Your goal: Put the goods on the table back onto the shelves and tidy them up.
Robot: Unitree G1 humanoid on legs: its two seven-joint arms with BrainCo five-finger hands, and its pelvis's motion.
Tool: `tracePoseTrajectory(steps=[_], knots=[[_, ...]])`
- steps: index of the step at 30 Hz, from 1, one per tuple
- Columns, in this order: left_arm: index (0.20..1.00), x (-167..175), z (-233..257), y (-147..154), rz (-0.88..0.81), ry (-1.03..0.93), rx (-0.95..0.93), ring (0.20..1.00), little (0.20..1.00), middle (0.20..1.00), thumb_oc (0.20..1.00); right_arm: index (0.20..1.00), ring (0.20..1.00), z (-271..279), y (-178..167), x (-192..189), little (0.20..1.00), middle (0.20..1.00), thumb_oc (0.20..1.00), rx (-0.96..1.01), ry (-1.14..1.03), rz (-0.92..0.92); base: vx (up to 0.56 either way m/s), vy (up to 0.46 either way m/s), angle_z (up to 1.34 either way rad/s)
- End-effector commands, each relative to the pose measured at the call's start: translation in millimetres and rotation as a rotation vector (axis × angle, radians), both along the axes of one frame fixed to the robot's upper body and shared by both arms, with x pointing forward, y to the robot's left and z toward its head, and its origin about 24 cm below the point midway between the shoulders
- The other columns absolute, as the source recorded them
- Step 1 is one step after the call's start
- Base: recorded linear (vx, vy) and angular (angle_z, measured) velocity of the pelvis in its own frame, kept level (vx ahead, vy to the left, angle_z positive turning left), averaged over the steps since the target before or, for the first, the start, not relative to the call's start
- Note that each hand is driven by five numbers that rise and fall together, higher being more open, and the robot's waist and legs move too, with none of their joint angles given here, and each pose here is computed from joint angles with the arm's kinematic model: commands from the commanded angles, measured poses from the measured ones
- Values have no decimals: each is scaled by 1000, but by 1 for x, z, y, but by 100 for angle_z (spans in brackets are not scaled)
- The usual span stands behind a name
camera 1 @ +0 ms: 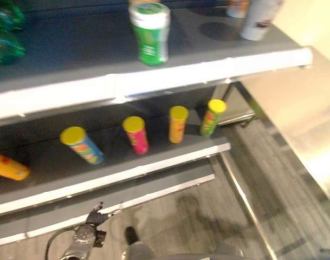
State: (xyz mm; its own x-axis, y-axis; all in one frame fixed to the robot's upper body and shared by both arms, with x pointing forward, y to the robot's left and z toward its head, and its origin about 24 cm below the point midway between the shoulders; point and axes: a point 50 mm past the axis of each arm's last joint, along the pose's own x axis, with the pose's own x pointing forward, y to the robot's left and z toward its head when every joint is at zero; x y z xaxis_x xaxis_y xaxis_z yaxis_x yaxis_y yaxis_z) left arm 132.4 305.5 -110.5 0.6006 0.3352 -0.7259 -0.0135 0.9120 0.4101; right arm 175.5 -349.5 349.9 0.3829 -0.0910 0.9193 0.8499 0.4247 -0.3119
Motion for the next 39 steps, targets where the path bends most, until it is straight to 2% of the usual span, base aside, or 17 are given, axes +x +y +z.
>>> tracePoseTrajectory(steps=[1, 6, 11, 18, 23, 32, 39], knots=[[1000, 7, -1, -11, 14, -50, -49, 1000, 1000, 1000, 1000, 1000, 1000, 2, -23, -1, 1000, 1000, 1000, 122, 10, -29, -115, -409, -42], [1000, 6, 1, -7, 68, -82, -67, 1000, 1000, 1000, 1000, 1000, 1000, 21, -17, -3, 1000, 1000, 1000, 90, -32, 34, -117, -282, -10], [1000, 3, -4, -12, 91, -64, -85, 1000, 1000, 1000, 1000, 1000, 1000, 26, -11, -6, 1000, 1000, 1000, 92, -74, 94, -211, -248, 76], [1000, -19, -18, -23, 70, 27, -112, 1000, 1000, 1000, 1000, 1000, 1000, 35, -1, 2, 1000, 1000, 1000, 65, -70, 162, -99, 2, 2], [1000, -20, -23, -34, 3, 60, -119, 1000, 1000, 1000, 1000, 1000, 1000, 39, -23, -8, 1000, 1000, 1000, 117, -59, 98, 46, 171, -17], [1000, -7, -15, -27, -85, 51, -86, 1000, 1000, 1000, 1000, 1000, 1000, 41, -56, -14, 1000, 1000, 1000, 285, -63, 102, -117, 154, -62], [1000, 12, -2, -19, -125, 1, -55, 1000, 1000, 1000, 1000, 1000, 1000, 39, -58, -11, 1000, 1000, 1000, 312, -49, 138, -220, 41, -83]])
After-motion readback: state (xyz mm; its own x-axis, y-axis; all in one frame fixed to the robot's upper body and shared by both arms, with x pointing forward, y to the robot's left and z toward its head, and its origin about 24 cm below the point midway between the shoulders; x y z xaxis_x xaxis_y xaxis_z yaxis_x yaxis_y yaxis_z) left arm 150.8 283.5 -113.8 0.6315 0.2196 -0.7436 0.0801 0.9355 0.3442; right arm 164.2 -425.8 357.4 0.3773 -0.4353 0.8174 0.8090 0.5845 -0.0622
